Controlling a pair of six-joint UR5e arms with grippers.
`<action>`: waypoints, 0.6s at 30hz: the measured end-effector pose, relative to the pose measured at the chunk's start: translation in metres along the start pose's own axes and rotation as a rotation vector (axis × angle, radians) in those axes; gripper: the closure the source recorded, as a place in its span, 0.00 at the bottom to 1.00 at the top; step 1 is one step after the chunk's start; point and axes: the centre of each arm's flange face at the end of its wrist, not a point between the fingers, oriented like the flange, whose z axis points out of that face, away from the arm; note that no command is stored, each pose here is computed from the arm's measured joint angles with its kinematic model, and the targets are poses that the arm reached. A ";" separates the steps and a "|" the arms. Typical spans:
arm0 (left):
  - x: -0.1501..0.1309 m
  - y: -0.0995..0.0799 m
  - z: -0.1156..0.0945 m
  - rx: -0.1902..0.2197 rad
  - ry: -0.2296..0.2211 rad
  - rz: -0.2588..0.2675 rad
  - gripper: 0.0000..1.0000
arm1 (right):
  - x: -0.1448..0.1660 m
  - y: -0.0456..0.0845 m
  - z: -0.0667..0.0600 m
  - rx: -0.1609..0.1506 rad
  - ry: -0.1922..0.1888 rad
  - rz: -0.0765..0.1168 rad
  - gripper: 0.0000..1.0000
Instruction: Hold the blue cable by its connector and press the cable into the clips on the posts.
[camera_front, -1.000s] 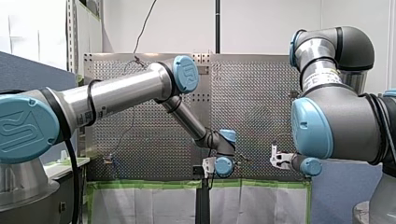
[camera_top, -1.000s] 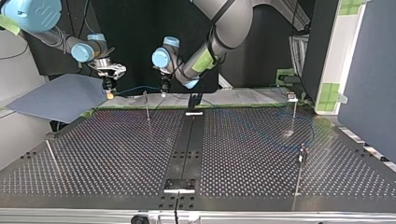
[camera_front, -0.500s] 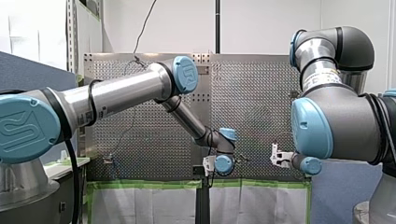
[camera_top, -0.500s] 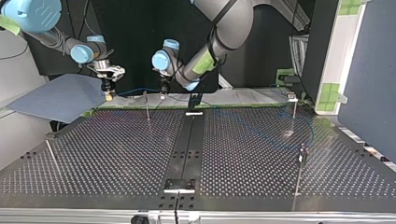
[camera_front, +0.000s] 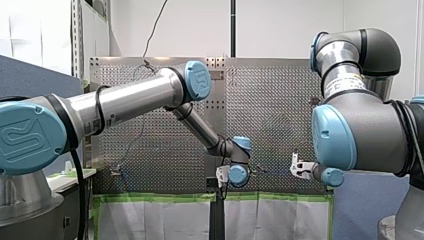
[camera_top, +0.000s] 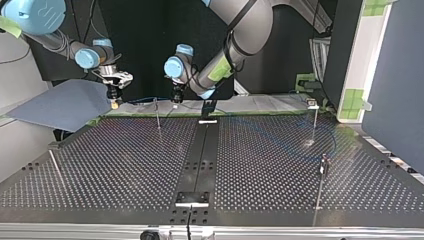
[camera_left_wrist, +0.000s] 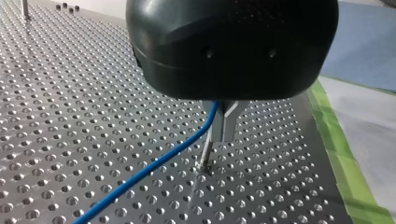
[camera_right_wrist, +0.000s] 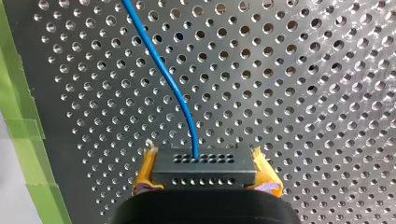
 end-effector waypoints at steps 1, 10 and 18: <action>-0.001 -0.001 0.001 0.004 -0.001 -0.001 1.00 | 0.000 0.000 0.000 -0.001 0.001 0.000 1.00; 0.004 0.004 0.014 -0.003 0.008 0.002 1.00 | 0.003 0.003 0.004 -0.011 0.009 0.007 1.00; -0.006 0.012 0.025 -0.018 0.003 0.001 1.00 | 0.006 0.008 0.008 -0.045 0.020 0.013 1.00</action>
